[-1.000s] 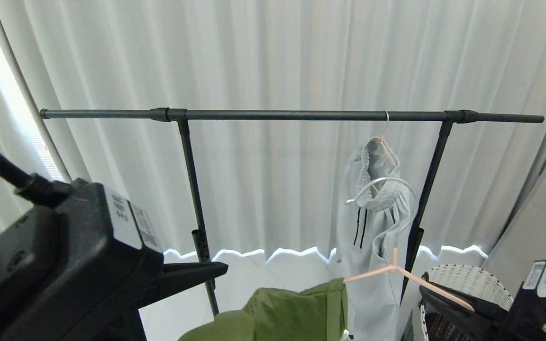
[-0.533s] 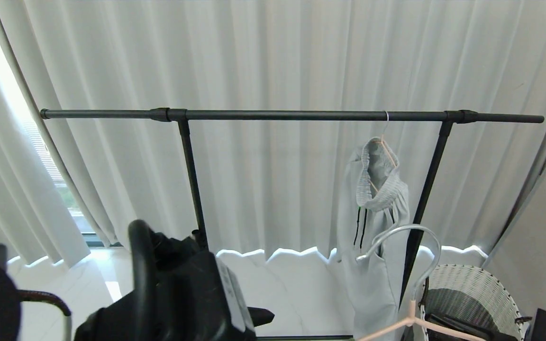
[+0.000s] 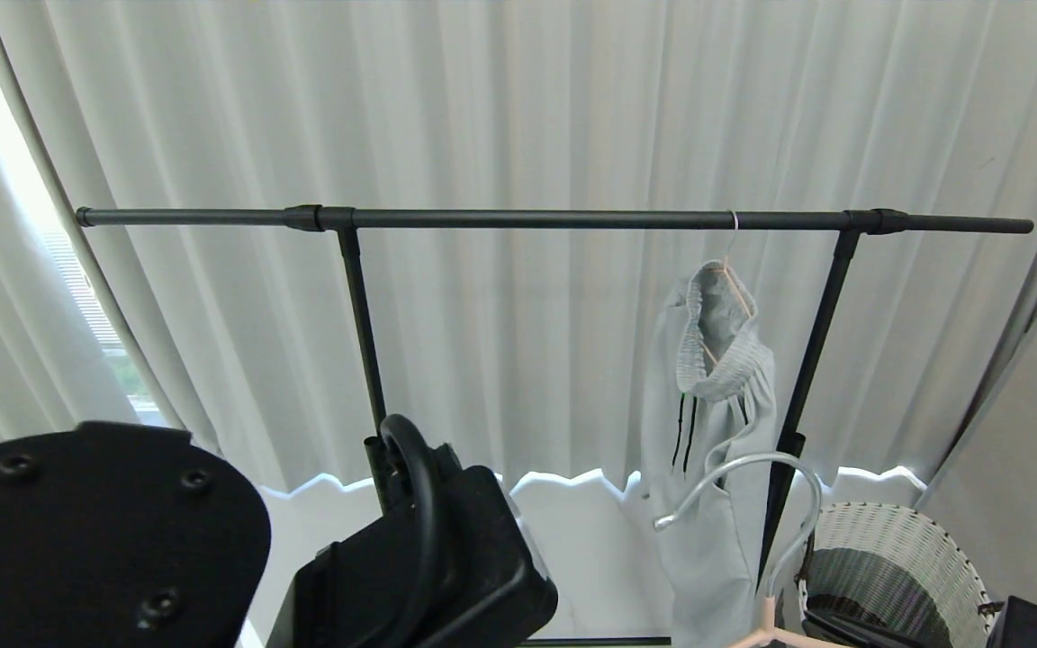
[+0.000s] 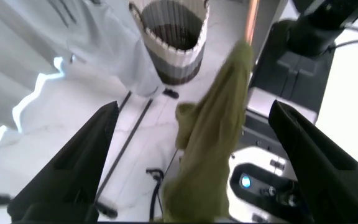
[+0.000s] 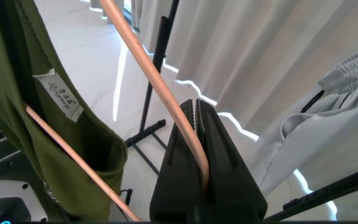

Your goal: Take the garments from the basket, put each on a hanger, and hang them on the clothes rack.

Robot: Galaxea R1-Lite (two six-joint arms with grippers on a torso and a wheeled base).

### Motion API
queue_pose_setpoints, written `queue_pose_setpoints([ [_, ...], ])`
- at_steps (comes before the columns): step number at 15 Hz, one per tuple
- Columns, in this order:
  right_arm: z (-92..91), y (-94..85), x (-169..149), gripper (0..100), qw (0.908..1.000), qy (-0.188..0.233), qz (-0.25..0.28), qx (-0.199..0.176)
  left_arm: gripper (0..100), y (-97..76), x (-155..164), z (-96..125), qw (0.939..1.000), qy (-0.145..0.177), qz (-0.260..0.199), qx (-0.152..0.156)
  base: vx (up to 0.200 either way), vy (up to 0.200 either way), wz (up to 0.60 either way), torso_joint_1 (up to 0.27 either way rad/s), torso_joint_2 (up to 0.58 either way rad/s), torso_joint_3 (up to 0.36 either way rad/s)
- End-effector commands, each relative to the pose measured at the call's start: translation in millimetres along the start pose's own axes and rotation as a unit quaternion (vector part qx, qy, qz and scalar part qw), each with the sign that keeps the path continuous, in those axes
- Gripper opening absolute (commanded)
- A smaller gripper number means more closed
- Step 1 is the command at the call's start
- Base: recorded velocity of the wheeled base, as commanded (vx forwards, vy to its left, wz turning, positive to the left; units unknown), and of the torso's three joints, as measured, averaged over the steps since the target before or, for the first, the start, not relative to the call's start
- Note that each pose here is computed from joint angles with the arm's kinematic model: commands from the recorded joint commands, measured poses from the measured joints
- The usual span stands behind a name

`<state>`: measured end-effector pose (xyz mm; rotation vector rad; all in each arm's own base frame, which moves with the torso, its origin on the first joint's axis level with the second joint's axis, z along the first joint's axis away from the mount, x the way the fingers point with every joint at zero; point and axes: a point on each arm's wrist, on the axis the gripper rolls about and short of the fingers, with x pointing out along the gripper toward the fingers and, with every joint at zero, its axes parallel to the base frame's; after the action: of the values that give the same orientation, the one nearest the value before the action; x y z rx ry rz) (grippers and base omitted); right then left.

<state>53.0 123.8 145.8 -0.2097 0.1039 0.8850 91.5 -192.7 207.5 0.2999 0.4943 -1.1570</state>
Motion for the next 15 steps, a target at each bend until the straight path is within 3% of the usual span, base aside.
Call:
queue_pose_setpoints([
  [1,-0.3,1.3,2.8,0,1.0000,0.005,0.001,-0.002,100,0.9,6.6,-1.9,0.9999,0.011,0.000,-0.001,0.000,0.000,0.00,0.000,0.00,0.000],
  [4,3.8,1.7,4.8,0,1.0000,-0.001,0.001,-0.001,100,-0.6,6.5,-4.7,0.9999,0.015,-0.007,0.001,0.000,0.000,0.00,0.000,0.00,0.000],
  [7,6.7,2.4,7.4,0,1.0000,-0.003,0.001,-0.002,100,-1.4,6.5,-10.8,0.9993,0.023,-0.016,0.025,0.000,0.000,0.00,0.000,0.00,0.000],
  [8,9.0,2.5,8.3,0,1.0000,-0.006,0.000,-0.003,0,-1.3,6.8,-12.1,0.9991,0.026,-0.016,0.029,0.000,0.000,0.00,0.000,0.00,0.000],
  [15,12.3,2.7,9.4,0,0.9999,-0.011,0.000,-0.007,0,-0.9,7.3,-12.5,0.9991,0.026,-0.013,0.029,0.000,0.000,0.00,0.000,0.00,0.000],
])
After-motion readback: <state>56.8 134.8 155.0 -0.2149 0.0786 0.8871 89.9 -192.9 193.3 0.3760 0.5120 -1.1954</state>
